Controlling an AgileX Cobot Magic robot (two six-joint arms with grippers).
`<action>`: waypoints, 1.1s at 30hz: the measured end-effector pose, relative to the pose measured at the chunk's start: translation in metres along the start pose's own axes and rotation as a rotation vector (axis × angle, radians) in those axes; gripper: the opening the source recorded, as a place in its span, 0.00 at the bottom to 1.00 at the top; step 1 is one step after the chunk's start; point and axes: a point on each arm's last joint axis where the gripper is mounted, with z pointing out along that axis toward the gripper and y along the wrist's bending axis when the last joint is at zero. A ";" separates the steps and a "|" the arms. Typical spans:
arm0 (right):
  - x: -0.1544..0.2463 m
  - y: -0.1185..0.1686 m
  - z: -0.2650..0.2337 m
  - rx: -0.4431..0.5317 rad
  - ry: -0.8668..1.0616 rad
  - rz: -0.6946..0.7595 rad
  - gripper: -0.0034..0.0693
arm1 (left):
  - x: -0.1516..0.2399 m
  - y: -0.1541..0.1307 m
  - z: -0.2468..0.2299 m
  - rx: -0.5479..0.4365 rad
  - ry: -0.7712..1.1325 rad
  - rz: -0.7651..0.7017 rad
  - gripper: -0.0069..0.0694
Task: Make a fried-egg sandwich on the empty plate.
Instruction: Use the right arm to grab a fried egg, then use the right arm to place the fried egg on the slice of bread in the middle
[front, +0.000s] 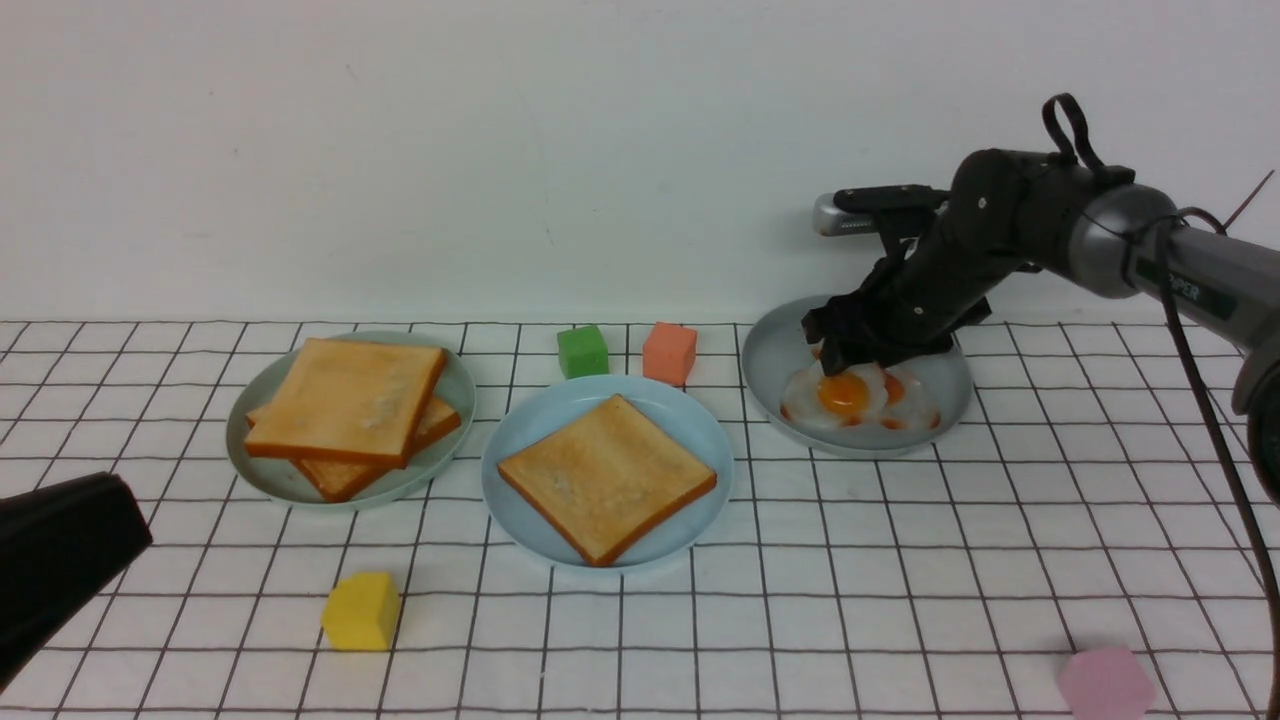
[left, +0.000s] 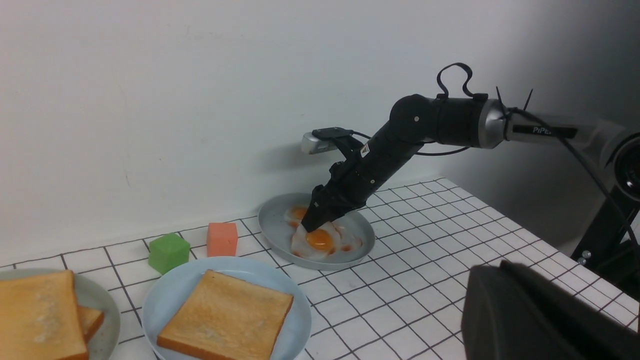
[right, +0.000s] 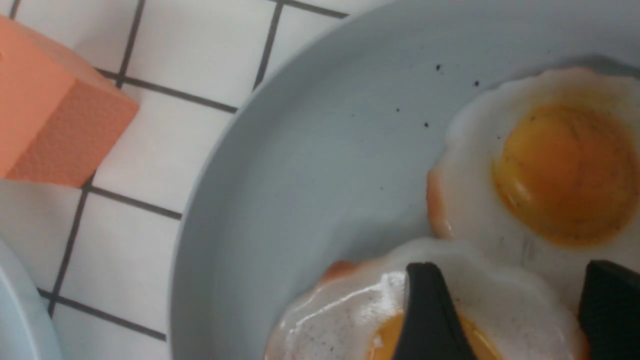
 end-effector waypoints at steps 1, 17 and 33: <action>0.000 0.000 0.000 0.000 0.000 0.000 0.60 | 0.000 0.000 0.000 0.000 0.000 0.000 0.07; -0.002 0.000 -0.007 -0.006 0.012 0.002 0.24 | 0.000 0.000 0.000 0.001 0.000 -0.003 0.08; -0.027 0.022 -0.105 -0.078 -0.080 -0.022 0.15 | 0.000 0.000 0.000 0.001 0.000 -0.003 0.09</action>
